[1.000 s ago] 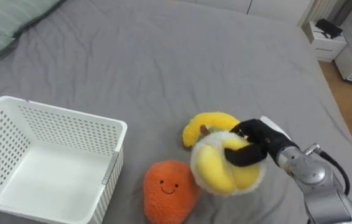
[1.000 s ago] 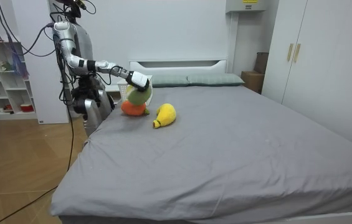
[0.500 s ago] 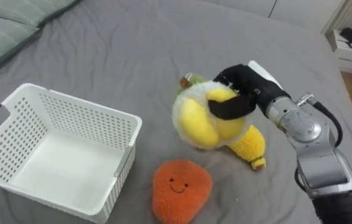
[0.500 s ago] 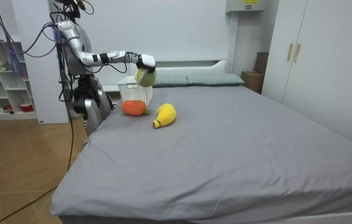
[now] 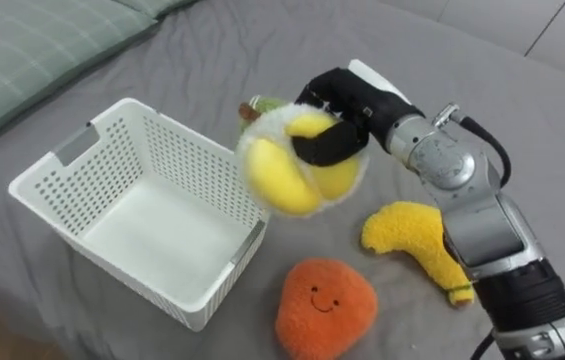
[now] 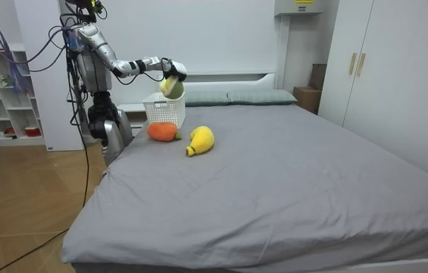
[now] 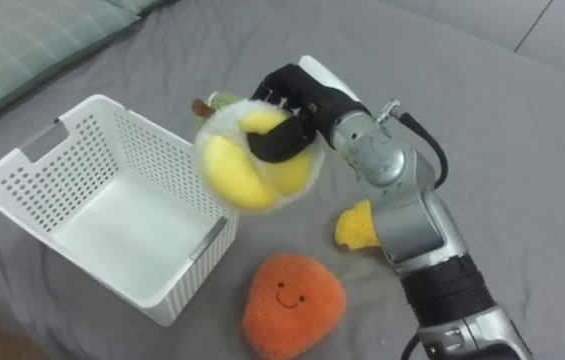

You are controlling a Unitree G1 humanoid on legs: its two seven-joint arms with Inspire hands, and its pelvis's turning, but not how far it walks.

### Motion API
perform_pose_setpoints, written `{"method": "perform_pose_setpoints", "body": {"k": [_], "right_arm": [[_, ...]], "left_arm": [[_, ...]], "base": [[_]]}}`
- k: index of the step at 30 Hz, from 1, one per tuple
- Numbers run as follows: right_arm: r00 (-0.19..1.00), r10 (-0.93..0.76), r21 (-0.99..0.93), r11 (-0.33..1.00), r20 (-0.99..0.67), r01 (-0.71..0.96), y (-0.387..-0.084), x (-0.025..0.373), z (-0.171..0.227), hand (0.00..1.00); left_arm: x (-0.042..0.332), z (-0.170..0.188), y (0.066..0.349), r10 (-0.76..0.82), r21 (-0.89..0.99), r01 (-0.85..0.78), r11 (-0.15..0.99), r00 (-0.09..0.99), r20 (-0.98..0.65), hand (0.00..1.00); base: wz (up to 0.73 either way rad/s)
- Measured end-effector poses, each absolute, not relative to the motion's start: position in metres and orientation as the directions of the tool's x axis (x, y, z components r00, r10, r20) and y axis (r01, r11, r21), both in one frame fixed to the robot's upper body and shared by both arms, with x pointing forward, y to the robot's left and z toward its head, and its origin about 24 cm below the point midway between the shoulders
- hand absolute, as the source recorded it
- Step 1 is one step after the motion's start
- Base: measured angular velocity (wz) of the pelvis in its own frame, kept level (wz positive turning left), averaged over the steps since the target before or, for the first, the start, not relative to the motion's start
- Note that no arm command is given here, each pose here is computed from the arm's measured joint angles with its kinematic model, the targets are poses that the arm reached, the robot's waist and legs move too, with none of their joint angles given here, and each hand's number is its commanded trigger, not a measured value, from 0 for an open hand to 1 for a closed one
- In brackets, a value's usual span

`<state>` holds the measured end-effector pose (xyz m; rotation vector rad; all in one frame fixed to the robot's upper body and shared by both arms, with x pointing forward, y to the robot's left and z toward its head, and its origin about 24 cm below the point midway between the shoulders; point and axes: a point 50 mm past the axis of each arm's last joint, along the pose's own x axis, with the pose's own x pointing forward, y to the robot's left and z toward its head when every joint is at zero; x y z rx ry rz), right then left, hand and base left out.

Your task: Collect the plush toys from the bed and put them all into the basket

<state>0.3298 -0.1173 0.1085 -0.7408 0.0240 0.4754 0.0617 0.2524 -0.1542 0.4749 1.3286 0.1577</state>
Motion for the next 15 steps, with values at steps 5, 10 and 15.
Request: {"method": "perform_pose_setpoints", "body": {"k": [5,10,15], "right_arm": [[0.889,0.408,-0.624,0.645,-0.207,-0.442,-0.112,0.329,0.105,1.0],[0.887,0.406,-0.61,0.653,-0.218,-0.449,-0.108,0.332,0.104,1.0],[0.889,0.41,-0.589,0.674,-0.203,-0.446,-0.101,0.335,0.105,0.29]], "left_arm": [[0.062,-0.154,0.253,0.388,0.427,0.156,0.891,0.229,-0.893,0.0],[0.06,-0.154,0.255,0.397,0.429,0.156,0.889,0.202,-0.895,0.0],[0.065,-0.153,0.257,0.401,0.436,0.155,0.886,0.212,-0.891,0.0]], "base": [[0.22],[0.22],[0.13]]}}
